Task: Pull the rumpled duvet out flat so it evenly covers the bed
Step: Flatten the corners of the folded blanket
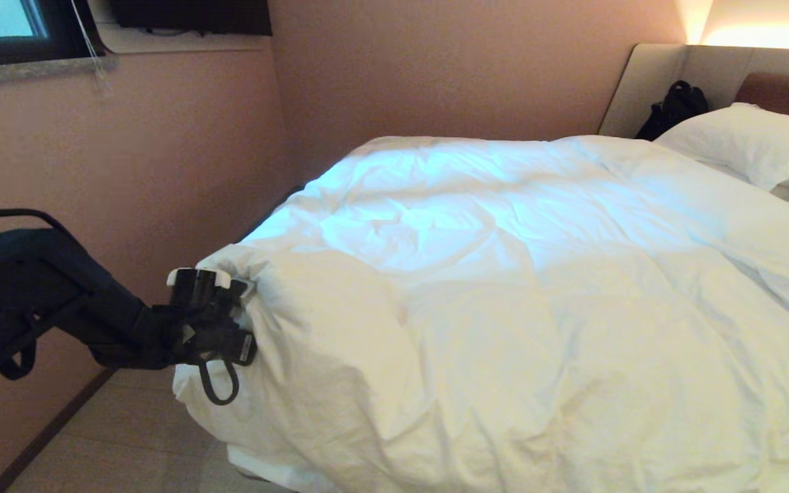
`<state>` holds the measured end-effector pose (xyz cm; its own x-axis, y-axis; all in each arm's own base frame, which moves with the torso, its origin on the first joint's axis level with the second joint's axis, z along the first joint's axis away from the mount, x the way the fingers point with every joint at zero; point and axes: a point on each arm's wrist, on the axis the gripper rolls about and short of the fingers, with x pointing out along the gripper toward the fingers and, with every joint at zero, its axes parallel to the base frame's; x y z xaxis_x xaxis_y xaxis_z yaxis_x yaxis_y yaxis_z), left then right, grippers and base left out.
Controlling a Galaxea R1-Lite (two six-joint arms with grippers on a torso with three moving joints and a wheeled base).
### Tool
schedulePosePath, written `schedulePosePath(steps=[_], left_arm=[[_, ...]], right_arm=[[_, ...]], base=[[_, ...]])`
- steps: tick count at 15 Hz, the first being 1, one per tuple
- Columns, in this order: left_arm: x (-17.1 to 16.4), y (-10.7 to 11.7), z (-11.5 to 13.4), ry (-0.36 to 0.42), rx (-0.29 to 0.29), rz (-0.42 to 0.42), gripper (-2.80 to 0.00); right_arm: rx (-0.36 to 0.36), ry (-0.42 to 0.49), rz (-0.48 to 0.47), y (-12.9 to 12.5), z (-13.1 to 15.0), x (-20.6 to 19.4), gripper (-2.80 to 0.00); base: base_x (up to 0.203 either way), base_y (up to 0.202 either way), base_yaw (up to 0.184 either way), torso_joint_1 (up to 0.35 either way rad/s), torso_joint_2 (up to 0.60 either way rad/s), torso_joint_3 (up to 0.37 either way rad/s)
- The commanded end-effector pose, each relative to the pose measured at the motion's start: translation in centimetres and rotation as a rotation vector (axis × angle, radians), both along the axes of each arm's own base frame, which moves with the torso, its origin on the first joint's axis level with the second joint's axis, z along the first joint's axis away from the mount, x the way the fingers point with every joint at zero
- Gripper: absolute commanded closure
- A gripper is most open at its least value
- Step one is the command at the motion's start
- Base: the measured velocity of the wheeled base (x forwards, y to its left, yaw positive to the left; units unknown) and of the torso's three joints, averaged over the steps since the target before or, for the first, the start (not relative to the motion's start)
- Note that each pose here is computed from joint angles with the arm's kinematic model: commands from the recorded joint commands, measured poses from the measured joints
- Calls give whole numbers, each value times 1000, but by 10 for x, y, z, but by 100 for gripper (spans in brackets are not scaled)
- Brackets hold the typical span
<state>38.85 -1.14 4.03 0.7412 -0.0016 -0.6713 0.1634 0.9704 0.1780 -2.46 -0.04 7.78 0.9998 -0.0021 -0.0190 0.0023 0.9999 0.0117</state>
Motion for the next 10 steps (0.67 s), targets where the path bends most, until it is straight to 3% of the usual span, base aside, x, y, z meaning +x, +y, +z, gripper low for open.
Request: schedulePosePath(steps=[1, 5, 6, 10], left_arm=[[1, 0, -4, -7, -20, 1, 0], [3, -1, 1, -43, -57, 2, 0], [3, -1, 1, -45, -60, 5, -280], [7, -1, -1, -61, -78, 17, -280]], right_arm=[[0, -1, 1, 0, 0, 0, 0], [0, 0, 1, 0, 0, 0, 0], [0, 0, 1, 0, 0, 0, 0], [0, 0, 1, 0, 0, 0, 0]], base=[[0, 0, 0, 0, 0, 0], [0, 0, 0, 0, 0, 0], [0, 0, 0, 0, 0, 0], [0, 0, 0, 0, 0, 0]])
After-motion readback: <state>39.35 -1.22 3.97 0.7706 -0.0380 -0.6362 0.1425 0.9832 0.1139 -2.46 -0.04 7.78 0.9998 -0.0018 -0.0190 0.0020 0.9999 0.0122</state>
